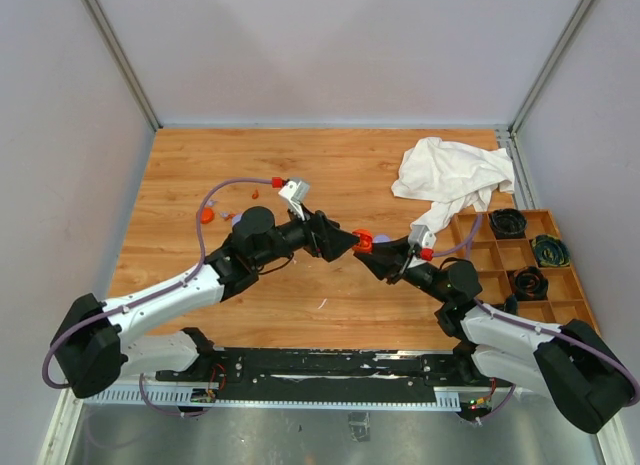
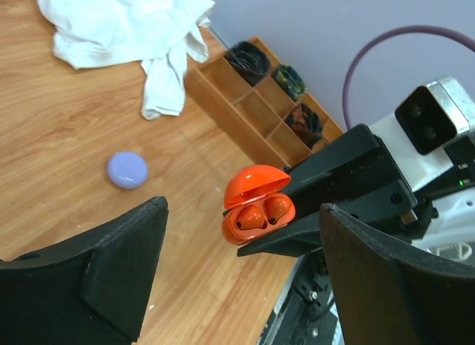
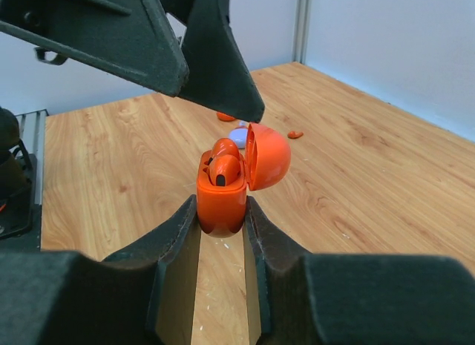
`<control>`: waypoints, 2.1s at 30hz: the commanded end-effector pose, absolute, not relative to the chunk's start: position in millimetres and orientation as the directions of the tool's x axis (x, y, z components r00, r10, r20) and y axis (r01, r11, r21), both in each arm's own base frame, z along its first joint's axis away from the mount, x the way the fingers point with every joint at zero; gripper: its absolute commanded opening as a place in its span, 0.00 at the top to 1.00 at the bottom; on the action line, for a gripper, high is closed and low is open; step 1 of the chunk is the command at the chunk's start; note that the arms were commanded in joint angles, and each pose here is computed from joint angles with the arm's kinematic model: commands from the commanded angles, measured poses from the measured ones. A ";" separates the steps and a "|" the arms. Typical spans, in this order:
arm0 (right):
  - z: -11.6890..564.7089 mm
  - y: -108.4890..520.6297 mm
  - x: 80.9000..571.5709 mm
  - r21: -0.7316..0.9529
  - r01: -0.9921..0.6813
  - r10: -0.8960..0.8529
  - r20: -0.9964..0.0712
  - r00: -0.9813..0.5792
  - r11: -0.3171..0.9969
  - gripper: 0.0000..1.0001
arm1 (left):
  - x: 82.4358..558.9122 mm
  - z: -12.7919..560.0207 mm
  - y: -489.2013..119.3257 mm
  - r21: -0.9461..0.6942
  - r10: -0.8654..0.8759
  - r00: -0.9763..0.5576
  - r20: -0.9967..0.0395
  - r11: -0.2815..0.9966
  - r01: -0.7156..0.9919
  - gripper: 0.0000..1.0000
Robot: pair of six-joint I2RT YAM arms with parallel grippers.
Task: Insert the wireless bluetooth earbuds into the charging case
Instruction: Place the earbud in the charging case, then close the charging case, then place the charging case at the center of the board.
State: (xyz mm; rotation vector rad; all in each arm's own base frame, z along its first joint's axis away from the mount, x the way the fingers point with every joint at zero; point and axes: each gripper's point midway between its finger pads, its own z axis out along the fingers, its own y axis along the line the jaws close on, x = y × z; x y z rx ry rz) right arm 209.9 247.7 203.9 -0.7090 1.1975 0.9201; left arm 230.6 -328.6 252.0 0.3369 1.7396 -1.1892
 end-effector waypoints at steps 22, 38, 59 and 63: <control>239.2 274.3 177.7 0.001 -0.974 0.259 -0.964 0.059 0.226 0.91 | 182.3 281.0 -346.8 -0.588 -0.143 -0.576 -0.805 0.064 0.806 0.17; 220.5 278.6 172.4 0.084 -0.983 0.204 -0.978 -0.050 0.162 0.90 | 174.1 292.0 -326.7 -0.565 -0.182 -0.556 -0.811 -0.003 0.825 0.21; 140.6 239.0 200.6 0.373 -0.775 -0.051 -0.886 -0.460 0.510 0.89 | 274.3 205.4 -215.7 -0.485 -0.274 -0.531 -0.802 0.818 0.310 0.05; 121.2 221.8 204.6 0.431 -0.688 -0.054 -0.825 -0.562 0.584 0.88 | 281.9 179.8 -176.9 -0.409 -0.292 -0.537 -0.792 0.906 0.110 0.02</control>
